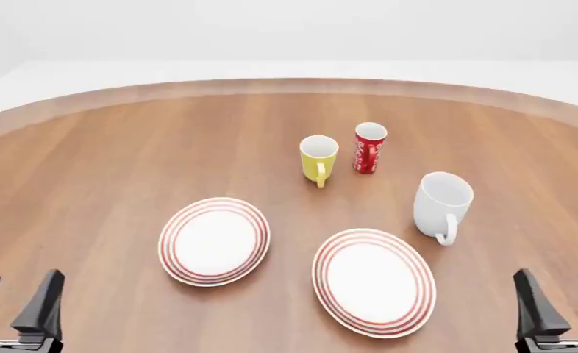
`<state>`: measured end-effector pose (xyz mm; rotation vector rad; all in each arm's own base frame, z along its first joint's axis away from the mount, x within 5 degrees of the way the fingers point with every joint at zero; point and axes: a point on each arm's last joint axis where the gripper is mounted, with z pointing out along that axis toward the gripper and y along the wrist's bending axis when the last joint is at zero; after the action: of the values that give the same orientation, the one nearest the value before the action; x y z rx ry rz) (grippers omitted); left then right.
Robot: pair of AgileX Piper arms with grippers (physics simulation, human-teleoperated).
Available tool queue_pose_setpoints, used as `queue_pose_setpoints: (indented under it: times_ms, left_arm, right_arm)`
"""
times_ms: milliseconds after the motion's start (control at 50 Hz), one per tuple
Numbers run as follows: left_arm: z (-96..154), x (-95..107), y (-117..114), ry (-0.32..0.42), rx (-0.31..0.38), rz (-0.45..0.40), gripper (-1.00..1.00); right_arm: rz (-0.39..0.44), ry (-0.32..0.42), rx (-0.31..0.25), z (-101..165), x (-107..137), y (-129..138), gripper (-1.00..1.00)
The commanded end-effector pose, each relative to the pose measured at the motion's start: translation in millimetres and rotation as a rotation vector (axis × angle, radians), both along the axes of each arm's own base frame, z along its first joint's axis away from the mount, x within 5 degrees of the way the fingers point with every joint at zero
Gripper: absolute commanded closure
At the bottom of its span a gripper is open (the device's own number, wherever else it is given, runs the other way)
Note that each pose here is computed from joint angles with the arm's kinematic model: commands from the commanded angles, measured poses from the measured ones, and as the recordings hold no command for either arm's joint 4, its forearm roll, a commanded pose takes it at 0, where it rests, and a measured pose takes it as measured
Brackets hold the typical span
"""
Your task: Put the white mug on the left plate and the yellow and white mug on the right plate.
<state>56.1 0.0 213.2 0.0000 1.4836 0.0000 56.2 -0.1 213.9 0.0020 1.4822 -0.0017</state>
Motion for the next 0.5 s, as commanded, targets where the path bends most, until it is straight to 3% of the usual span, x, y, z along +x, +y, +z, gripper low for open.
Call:
queue_pose_setpoints:
  times_ms: [20, 500]
  left_arm:
    - [0.0, 0.0, 0.0, 0.000, 0.000, 0.000, -1.00]
    - [0.0, 0.0, 0.0, 0.000, 0.000, 0.000, -1.00]
  right_arm:
    - [-0.007, -0.004, -0.003, 1.6, 0.2, -0.4, -1.00]
    - [0.001, 0.008, 0.005, 2.1, 5.9, 0.0, -1.00]
